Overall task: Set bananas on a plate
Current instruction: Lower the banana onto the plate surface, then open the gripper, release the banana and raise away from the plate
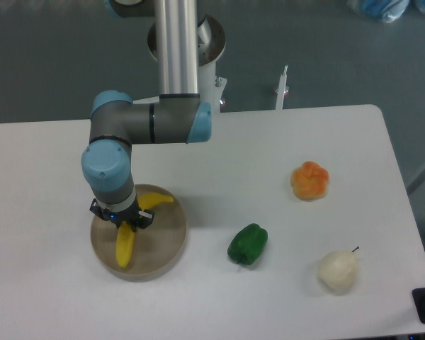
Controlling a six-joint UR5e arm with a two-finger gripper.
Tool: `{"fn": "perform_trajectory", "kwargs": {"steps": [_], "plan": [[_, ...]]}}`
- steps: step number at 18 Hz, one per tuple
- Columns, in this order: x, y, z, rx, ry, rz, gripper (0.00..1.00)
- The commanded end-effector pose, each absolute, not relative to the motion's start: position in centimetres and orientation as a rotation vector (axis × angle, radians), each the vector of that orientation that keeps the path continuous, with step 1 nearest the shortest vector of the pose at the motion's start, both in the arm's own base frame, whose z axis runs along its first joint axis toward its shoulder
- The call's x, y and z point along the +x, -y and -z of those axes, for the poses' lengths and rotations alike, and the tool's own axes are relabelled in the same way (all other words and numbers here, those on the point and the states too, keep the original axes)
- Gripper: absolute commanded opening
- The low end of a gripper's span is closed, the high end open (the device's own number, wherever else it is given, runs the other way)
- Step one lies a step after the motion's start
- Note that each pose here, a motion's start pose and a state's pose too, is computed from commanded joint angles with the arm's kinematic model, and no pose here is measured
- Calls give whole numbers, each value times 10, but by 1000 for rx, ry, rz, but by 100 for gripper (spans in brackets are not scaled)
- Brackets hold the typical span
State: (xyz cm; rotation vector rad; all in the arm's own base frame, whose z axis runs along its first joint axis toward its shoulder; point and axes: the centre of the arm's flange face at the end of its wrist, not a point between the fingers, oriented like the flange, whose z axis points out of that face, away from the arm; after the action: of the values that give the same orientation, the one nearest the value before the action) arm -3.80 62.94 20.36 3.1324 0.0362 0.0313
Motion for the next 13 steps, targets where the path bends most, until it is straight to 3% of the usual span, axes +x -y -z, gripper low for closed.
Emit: {"fn": "perform_trajectory", "kwargs": {"steps": [4,7,8,9,13], "plan": [[-39,-630,-205,3134,-31,-23,53],[-41,-633,-218,3156,-22,-11,65],[-43,-633,-221,3161,-27,-4,78],[-44,-633,-229,3172,-29,8,100],[-82,-631,-255,3195,-97,133,100]]}}
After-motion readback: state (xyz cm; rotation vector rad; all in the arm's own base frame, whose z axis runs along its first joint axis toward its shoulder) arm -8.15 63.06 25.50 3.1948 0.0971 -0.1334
